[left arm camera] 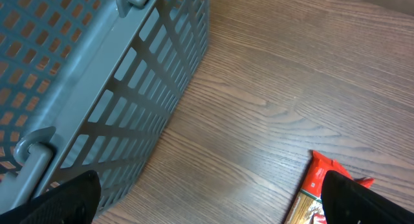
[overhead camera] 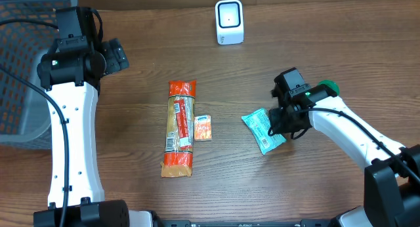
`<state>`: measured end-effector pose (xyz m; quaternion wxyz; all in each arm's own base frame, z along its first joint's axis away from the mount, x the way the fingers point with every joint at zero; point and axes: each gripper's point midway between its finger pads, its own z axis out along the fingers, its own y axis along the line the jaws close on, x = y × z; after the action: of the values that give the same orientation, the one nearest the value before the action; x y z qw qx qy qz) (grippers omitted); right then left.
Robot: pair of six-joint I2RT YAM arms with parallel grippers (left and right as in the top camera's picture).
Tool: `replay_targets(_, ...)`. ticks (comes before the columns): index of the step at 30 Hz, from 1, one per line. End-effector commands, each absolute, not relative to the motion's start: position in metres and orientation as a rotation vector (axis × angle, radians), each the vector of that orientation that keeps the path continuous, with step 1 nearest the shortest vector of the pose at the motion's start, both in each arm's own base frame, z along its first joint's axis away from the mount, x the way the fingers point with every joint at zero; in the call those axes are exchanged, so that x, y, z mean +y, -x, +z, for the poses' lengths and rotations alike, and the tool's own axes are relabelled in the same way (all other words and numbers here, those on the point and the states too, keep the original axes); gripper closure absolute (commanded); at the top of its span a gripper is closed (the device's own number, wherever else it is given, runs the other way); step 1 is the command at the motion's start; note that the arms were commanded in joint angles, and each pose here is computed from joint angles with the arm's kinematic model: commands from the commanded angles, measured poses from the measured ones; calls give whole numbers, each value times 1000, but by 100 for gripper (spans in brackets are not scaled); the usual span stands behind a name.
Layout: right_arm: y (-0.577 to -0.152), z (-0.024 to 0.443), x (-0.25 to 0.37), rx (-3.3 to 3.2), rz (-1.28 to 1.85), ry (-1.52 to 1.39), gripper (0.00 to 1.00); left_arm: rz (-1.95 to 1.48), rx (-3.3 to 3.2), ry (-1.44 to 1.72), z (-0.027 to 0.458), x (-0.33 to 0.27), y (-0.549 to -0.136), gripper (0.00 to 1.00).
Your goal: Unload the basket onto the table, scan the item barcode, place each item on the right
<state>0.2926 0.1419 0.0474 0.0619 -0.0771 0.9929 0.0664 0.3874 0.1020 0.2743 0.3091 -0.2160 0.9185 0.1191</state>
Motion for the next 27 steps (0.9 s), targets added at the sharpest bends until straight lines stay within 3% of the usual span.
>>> replay_targets(1,-311,49,110,2937,-67,10,88,328,2393,563,287,104,-386,0)
replay_targets(13,-283,14,124,3067,78,23,89,328,2393,563,287,104,-386,0)
replay_targets(27,-226,15,176,3251,655,27,88,328,2393,563,287,104,-386,0)
